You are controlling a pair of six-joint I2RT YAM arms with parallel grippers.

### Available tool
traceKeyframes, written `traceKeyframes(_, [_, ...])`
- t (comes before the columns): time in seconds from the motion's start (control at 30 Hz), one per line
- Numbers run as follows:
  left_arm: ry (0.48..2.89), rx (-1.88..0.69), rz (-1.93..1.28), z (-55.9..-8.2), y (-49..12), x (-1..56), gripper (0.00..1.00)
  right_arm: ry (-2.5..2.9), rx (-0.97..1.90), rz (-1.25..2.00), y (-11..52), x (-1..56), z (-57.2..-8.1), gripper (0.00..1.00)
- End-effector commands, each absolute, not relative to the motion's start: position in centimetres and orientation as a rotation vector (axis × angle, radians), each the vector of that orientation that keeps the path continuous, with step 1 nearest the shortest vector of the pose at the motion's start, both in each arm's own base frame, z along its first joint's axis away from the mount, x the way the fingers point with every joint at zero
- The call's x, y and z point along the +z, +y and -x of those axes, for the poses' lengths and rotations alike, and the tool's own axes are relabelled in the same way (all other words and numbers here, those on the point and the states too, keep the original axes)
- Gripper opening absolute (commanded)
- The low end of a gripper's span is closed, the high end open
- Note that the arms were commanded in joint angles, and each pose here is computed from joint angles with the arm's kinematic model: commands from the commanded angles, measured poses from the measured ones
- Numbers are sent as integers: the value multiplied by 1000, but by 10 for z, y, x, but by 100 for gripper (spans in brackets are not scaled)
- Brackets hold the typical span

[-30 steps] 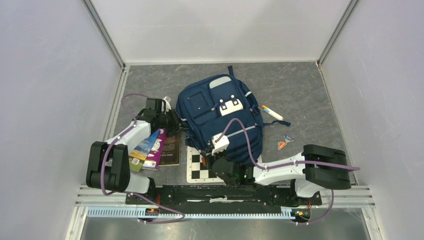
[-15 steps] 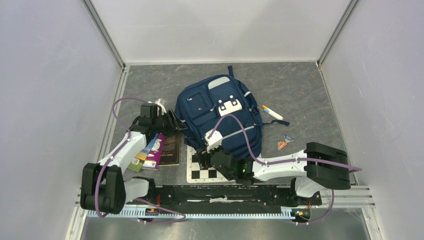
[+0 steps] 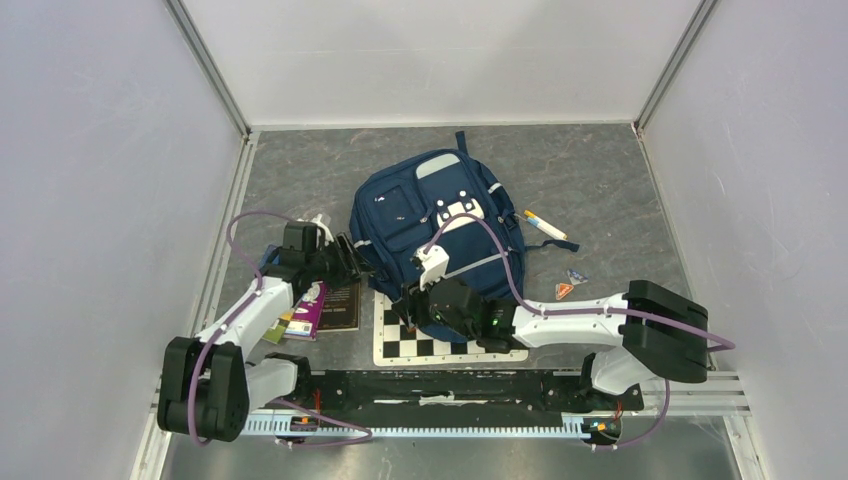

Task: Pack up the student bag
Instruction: Unzip the student bag at the center of the board.

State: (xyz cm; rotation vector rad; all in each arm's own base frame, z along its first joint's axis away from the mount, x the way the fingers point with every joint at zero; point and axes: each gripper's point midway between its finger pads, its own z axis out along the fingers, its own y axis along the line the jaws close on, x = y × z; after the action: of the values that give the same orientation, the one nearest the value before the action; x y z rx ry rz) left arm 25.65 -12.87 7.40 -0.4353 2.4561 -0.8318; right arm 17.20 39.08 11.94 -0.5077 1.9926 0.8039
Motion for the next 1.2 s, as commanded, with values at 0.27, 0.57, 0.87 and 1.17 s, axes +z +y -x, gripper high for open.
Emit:
traceKeyframes(0.27, [2453, -902, 404, -249, -146, 79, 61, 2001, 848, 416, 384, 127, -171, 53])
traceKeyframes(0.57, [2437, -921, 390, -234, -155, 85, 65, 1995, 789, 361, 363, 128, -176, 58])
traceKeyframes(0.87, [2447, -939, 399, -214, -168, 78, 69, 2034, 896, 361, 373, 114, -162, 56])
traceKeyframes(1.17, [2465, -950, 391, -215, -181, 67, 64, 2036, 959, 374, 393, 111, -160, 53])
